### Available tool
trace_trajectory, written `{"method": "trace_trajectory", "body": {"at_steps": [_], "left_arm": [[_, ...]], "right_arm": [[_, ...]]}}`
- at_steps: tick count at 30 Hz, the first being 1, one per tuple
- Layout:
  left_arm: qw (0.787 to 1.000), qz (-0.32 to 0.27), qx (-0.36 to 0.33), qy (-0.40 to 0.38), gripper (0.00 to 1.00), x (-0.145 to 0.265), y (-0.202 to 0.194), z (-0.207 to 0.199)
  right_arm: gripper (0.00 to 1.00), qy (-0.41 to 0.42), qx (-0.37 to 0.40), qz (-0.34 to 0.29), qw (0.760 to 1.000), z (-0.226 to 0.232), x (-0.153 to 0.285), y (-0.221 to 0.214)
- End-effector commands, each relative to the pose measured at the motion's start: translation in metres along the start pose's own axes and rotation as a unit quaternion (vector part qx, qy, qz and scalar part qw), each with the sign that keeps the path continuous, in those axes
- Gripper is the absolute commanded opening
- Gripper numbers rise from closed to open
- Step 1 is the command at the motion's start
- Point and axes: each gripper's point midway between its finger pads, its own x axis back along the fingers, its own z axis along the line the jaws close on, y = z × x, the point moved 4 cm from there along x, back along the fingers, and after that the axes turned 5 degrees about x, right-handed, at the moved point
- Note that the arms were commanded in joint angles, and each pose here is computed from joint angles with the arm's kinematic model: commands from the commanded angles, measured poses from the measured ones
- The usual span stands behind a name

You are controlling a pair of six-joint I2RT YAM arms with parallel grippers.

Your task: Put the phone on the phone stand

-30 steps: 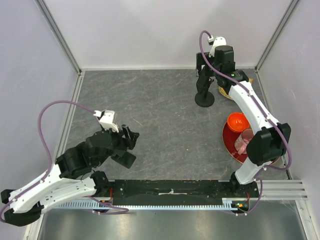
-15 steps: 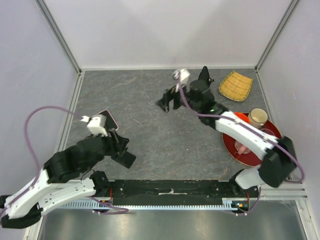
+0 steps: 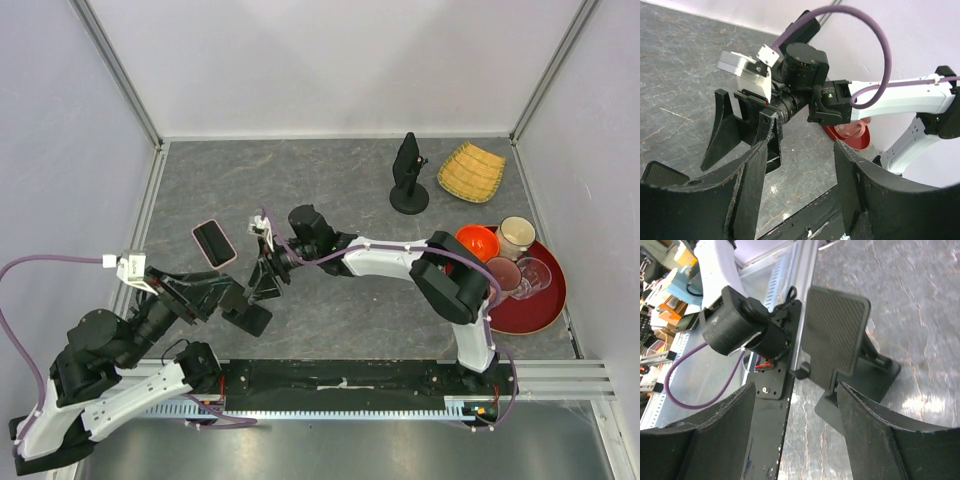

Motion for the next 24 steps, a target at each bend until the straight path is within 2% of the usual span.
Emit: {"method": "trace_trajectory", "body": {"at_steps": [1, 5, 6, 7, 11, 17, 20, 23, 24], "left_arm": [[0.999, 0.020, -0.036, -0.011, 0.62, -0.011, -0.005, -0.007], [0.998, 0.037, -0.039, -0.026, 0.62, -0.016, -0.012, -0.013], [0.998, 0.042, -0.039, -0.030, 0.61, -0.017, -0.014, -0.014], [0.997, 0.048, -0.040, -0.035, 0.61, -0.018, -0.016, -0.015], [0.996, 0.051, -0.047, -0.052, 0.63, -0.019, -0.018, -0.019], [0.996, 0.054, -0.051, -0.055, 0.63, -0.021, -0.020, -0.020], [0.996, 0.055, -0.053, -0.054, 0.63, -0.022, -0.021, -0.019], [0.995, 0.056, -0.055, -0.054, 0.63, -0.022, -0.021, -0.020], [0.995, 0.055, -0.055, -0.055, 0.63, -0.022, -0.020, -0.020]], "right_arm": [[0.73, 0.074, 0.067, -0.019, 0.995, 0.008, -0.012, 0.029], [0.73, 0.062, 0.071, -0.007, 0.996, -0.008, -0.023, 0.030], [0.73, 0.056, 0.063, 0.014, 0.996, -0.016, -0.026, 0.019], [0.72, 0.056, 0.076, 0.011, 0.995, -0.018, -0.029, 0.030], [0.68, 0.051, 0.075, 0.027, 0.996, -0.031, -0.037, 0.024], [0.62, 0.087, 0.062, 0.041, 0.993, -0.033, -0.048, 0.010], [0.54, 0.118, 0.060, 0.045, 0.990, -0.026, -0.054, 0.008], [0.41, 0.135, 0.046, 0.044, 0.989, -0.022, -0.057, 0.006], [0.26, 0.139, 0.054, 0.035, 0.988, -0.022, -0.058, 0.010]]}}
